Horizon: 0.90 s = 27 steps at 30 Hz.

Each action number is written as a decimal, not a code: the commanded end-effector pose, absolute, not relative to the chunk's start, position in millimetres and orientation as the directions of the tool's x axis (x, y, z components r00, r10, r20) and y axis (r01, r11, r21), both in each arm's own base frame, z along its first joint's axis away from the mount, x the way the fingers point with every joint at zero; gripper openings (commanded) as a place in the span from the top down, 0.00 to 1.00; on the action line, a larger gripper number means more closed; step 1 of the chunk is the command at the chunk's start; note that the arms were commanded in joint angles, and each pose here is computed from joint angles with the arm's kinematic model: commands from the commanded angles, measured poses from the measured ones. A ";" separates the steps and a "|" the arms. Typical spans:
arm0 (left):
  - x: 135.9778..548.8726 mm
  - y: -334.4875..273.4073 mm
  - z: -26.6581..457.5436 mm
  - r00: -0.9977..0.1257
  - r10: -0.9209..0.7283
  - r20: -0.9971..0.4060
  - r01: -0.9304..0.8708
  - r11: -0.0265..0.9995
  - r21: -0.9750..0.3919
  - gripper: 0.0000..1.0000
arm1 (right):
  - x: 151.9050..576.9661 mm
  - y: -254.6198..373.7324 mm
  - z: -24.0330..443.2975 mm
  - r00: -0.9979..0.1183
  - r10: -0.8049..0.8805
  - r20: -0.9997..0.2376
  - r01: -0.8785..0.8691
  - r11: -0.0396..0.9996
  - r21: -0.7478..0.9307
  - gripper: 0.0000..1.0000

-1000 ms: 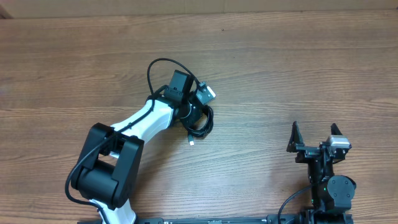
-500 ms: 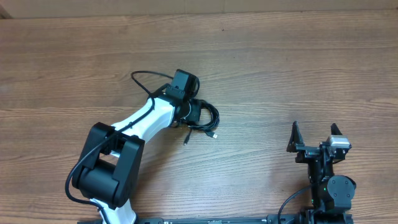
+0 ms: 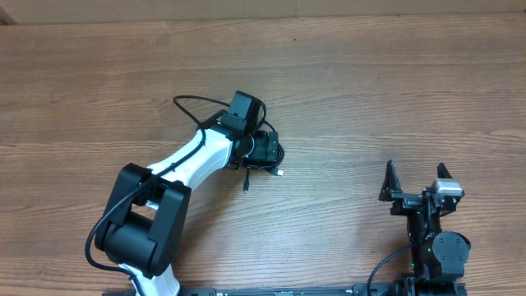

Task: Untangle cables
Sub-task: 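Lift the grasped coil slightly with the left gripper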

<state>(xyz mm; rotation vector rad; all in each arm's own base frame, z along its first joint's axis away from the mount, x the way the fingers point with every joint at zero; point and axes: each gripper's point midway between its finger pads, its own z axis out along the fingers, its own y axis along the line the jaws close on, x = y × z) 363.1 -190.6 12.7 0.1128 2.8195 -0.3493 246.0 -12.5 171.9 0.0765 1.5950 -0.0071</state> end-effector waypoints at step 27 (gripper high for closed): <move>351.3 -174.4 6.4 -0.985 -0.030 -0.170 -0.001 0.986 -0.167 0.96 | 246.1 -13.7 169.9 -0.020 0.040 -0.999 0.057 0.998 0.039 0.00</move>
